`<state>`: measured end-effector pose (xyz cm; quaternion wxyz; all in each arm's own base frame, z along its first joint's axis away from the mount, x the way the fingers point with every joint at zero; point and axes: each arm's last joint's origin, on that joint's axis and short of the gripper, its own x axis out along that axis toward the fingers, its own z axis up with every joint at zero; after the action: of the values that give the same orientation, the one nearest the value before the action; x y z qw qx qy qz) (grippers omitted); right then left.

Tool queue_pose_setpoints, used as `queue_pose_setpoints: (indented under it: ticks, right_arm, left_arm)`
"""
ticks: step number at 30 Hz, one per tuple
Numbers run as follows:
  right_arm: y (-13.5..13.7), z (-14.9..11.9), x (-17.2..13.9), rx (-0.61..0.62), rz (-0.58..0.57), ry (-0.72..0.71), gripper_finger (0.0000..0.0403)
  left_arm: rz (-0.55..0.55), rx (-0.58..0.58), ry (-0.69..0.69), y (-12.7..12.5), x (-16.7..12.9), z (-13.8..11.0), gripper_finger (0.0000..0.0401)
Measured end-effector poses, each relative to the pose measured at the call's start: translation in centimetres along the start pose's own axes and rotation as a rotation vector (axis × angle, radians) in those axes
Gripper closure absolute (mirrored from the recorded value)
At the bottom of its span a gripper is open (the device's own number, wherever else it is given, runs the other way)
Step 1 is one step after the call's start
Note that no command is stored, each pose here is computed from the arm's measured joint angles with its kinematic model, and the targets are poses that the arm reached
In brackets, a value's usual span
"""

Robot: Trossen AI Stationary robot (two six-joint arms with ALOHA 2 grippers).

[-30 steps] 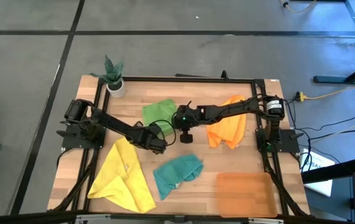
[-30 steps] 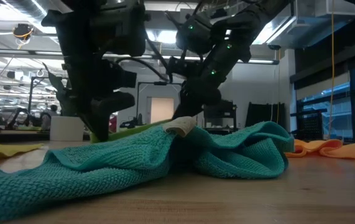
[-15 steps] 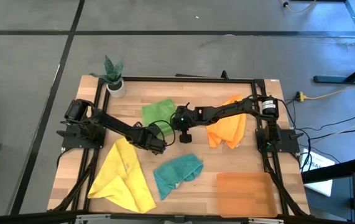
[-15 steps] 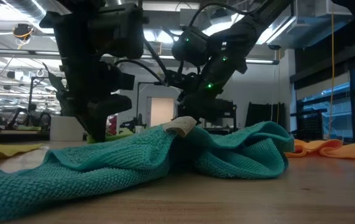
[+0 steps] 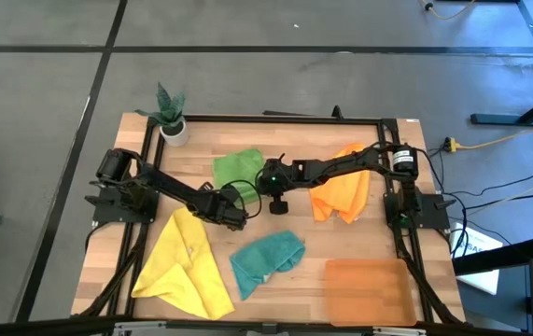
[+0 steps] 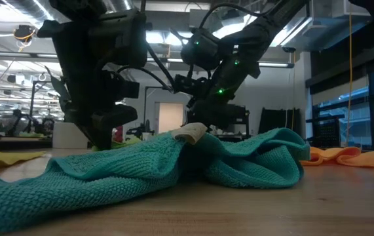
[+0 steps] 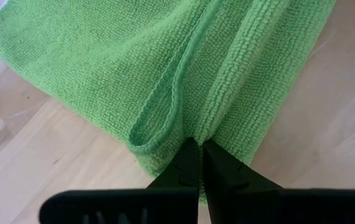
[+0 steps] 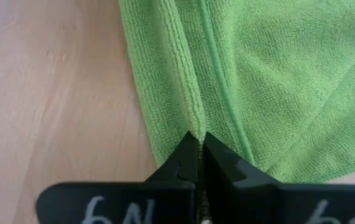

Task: Roll microfiber towels into tight, uniform cylinder then place into a basket
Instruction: Roll the green microfiber towel

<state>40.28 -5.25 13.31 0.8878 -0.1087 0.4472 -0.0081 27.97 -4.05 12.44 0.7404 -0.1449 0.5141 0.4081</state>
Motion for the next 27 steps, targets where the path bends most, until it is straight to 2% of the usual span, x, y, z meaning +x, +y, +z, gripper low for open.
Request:
queue_pose_setpoints:
  ticks: [15, 22, 27]
  right_arm:
    - [0.02, -0.02, 0.02, 0.001, 0.003, 0.001, 0.0393]
    - [0.23, -0.03, 0.01, 0.002, 0.088, -0.017, 0.0379]
    - [0.26, -0.01, 0.01, 0.002, 0.098, -0.021, 0.0378]
  left_arm:
    - [-0.002, 0.0, 0.005, 0.03, 0.11, -0.09, 0.0401]
    - [-0.001, 0.0, 0.004, 0.02, 0.13, -0.09, 0.0401]
    - [-0.001, 0.0, 0.004, 0.03, 0.13, -0.1, 0.0401]
